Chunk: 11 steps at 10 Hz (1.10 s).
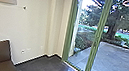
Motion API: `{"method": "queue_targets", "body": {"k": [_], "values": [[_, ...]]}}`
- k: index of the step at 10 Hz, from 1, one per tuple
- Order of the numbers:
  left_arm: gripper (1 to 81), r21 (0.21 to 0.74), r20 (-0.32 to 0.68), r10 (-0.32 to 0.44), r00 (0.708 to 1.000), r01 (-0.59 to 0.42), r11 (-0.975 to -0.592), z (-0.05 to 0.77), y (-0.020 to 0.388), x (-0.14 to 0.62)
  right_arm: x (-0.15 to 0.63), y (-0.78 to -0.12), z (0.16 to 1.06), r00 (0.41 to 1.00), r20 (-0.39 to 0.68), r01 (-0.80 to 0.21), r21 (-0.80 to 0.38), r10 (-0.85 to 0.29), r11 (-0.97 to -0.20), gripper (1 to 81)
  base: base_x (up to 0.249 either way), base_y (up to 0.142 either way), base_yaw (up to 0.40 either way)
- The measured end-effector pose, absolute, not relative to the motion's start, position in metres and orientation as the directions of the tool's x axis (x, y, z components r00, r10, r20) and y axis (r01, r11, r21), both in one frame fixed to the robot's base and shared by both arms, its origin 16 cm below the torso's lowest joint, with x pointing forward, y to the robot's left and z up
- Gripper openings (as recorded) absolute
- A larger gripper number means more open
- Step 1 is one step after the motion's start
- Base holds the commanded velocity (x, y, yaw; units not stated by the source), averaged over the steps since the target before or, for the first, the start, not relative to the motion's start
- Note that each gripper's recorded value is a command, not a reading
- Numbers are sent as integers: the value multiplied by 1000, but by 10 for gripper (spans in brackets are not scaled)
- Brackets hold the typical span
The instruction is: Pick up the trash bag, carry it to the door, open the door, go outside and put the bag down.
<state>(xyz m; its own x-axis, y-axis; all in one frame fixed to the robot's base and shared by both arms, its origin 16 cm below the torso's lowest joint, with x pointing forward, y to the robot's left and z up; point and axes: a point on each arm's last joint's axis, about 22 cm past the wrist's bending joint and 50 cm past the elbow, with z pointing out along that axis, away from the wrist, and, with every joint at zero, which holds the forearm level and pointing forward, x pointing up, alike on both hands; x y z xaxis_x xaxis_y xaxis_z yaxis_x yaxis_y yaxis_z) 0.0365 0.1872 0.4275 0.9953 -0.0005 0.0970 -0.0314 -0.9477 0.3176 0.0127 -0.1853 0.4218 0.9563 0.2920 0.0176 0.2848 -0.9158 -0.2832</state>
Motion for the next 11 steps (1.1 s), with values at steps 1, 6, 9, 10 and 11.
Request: {"method": "queue_targets", "body": {"k": [1,6,9,10,11], "values": [[10,318,96,0,995,-31,-948,427,187,36,14,-185,422,956,19,285,-283,292,-916,811,0,0,-374],[10,318,98,-1,995,-33,-948,428,187,37,15,-185,422,956,21,286,-282,292,-916,811,0,0,-393],[10,318,98,-3,995,-34,-948,428,187,37,16,-183,422,956,23,286,-285,292,-915,811,0,0,-400],[10,317,99,-4,995,-35,-948,428,187,37,16,-183,422,956,23,286,-285,292,-915,811,0,0,-400],[10,317,98,-4,995,-36,-948,427,187,36,15,-181,422,956,23,286,-287,292,-914,811,0,0,-400]]}}
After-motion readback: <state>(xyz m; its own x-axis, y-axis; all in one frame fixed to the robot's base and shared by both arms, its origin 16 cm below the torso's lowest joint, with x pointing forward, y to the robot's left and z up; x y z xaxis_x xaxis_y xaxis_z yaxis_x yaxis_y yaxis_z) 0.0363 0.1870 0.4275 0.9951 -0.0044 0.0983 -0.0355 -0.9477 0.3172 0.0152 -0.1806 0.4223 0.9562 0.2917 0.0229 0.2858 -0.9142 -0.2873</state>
